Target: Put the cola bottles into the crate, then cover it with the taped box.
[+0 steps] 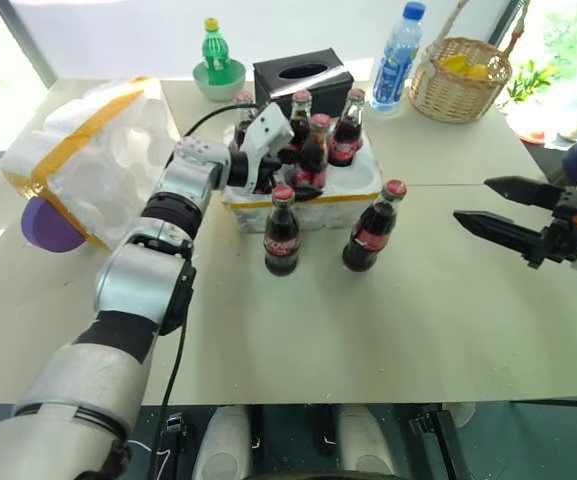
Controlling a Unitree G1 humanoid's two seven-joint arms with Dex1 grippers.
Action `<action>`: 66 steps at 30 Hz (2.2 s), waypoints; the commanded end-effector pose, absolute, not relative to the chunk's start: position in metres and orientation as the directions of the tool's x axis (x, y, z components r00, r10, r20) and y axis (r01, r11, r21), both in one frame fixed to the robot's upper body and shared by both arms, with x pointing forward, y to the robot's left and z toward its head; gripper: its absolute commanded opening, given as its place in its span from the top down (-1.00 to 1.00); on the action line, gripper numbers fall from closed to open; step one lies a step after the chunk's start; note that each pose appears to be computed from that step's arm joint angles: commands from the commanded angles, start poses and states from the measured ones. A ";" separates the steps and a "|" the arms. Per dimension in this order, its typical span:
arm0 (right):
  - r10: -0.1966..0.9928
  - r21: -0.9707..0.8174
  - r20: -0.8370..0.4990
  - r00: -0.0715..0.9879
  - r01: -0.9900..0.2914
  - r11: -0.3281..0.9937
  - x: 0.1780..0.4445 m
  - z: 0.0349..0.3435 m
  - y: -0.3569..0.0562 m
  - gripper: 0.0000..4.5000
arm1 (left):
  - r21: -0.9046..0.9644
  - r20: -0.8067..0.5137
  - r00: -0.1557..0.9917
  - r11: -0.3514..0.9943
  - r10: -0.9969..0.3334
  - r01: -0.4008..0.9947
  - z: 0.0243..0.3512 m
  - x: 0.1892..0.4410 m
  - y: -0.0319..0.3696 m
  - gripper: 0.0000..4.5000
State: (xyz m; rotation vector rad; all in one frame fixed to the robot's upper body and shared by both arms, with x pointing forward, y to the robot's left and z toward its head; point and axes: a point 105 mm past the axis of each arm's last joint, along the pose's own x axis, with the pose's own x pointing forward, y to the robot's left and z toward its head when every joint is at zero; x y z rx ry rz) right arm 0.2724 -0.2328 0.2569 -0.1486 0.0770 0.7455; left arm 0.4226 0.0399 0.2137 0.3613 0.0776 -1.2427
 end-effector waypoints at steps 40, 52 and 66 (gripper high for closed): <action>0.745 -0.124 -0.096 0.661 -0.750 0.650 0.288 0.272 -0.212 -1.00 | 0.016 -0.297 0.154 0.156 -0.942 0.988 0.167 0.349 0.051 -0.98; 0.793 -0.135 -0.128 0.595 -0.803 0.580 0.270 0.273 -0.208 -1.00 | -0.052 -0.211 0.038 0.050 -0.977 0.997 0.209 0.318 0.077 -0.27; 0.861 -0.149 -0.140 0.490 -0.870 0.471 0.254 0.282 -0.196 -1.00 | 0.107 -0.001 0.564 0.560 -0.826 0.821 0.297 0.406 0.134 -0.27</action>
